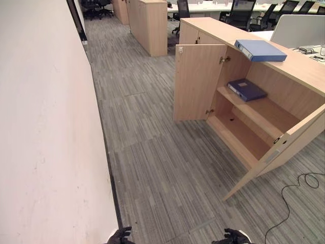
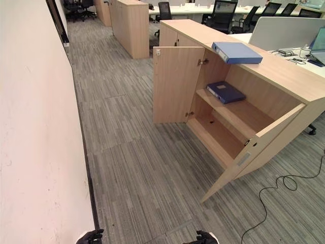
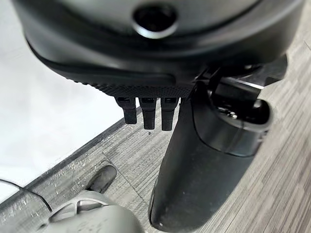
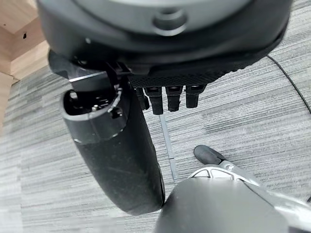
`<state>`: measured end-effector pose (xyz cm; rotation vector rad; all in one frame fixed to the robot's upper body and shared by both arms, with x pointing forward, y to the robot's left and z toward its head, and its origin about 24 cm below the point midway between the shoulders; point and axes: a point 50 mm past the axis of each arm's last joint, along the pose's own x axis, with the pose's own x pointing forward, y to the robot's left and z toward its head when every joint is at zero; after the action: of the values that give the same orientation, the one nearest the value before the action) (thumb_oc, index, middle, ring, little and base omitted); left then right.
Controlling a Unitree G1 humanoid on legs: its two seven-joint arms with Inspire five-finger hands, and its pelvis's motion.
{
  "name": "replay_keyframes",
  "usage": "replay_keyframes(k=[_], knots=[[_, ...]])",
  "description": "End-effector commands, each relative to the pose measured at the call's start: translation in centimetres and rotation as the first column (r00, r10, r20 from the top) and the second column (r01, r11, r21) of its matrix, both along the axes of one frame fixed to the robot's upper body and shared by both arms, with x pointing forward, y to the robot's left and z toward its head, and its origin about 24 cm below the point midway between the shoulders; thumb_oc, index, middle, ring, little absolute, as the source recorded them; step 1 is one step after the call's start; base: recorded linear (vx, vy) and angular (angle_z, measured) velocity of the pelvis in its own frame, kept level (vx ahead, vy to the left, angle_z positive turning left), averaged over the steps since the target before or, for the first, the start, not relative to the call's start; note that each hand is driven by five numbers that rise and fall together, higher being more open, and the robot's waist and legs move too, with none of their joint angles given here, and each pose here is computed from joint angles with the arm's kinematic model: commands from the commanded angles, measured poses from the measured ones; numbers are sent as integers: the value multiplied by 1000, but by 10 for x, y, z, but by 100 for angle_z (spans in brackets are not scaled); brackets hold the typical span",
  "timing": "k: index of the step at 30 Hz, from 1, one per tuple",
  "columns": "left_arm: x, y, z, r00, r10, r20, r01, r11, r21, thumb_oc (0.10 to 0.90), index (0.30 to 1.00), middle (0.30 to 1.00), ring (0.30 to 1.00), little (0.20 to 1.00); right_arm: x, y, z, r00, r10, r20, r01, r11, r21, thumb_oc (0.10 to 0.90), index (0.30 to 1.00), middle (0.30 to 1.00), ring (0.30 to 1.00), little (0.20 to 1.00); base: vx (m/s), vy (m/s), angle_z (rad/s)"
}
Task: Put the empty folder in the office cabinet
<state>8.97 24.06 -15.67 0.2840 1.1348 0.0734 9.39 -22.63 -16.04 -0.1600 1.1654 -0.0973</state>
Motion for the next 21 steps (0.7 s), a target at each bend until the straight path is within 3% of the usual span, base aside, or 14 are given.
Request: replay_keyframes(k=[1, 4, 7, 8, 9, 11, 12, 21], knots=[[13, 10, 5, 992, 111, 53, -110, 993, -32, 800, 900, 900, 900, 900, 1, -11, 1, 979, -201, 22, 200, 979, 44, 800, 900, 900, 900, 900, 0, 0, 0], [13, 11, 5, 988, 145, 59, -141, 988, -59, 800, 900, 900, 900, 900, 2, -14, 2, 960, -279, 36, 275, 958, 79, 800, 900, 900, 900, 900, 0, 0, 0], [9, 10, 4, 986, 160, 51, -155, 985, -78, 800, 900, 900, 900, 900, -17, -14, -3, 924, -382, -27, 382, 916, 122, 800, 900, 900, 900, 900, 1, -11, 0], [10, 9, 4, 982, 178, 57, -173, 982, -78, 800, 900, 900, 900, 900, -2, -12, 1, 922, -384, 51, 376, 918, 129, 800, 900, 900, 900, 900, -17, -13, -3], [11, 9, 4, 983, 171, 64, -165, 983, -83, 800, 900, 900, 900, 900, -15, -10, -3, 931, -364, -11, 363, 924, 124, 800, 900, 900, 900, 900, -14, -26, -6], [9, 12, 4, 981, 188, 54, -184, 980, -79, 800, 900, 900, 900, 900, -2, -13, 1, 933, -359, 33, 353, 927, 128, 800, 900, 900, 900, 900, -9, -23, -8], [15, 6, 4, 984, 163, 70, -158, 984, -80, 800, 900, 900, 900, 900, -20, -11, -3, 948, -318, -17, 318, 944, 88, 800, 900, 900, 900, 900, -6, -37, -2], [13, -3, 1, 986, 162, 47, -157, 983, -96, 800, 900, 900, 900, 900, -21, -15, -4, 952, -303, -49, 306, 950, 63, 800, 900, 900, 900, 900, 7, -52, 2]])
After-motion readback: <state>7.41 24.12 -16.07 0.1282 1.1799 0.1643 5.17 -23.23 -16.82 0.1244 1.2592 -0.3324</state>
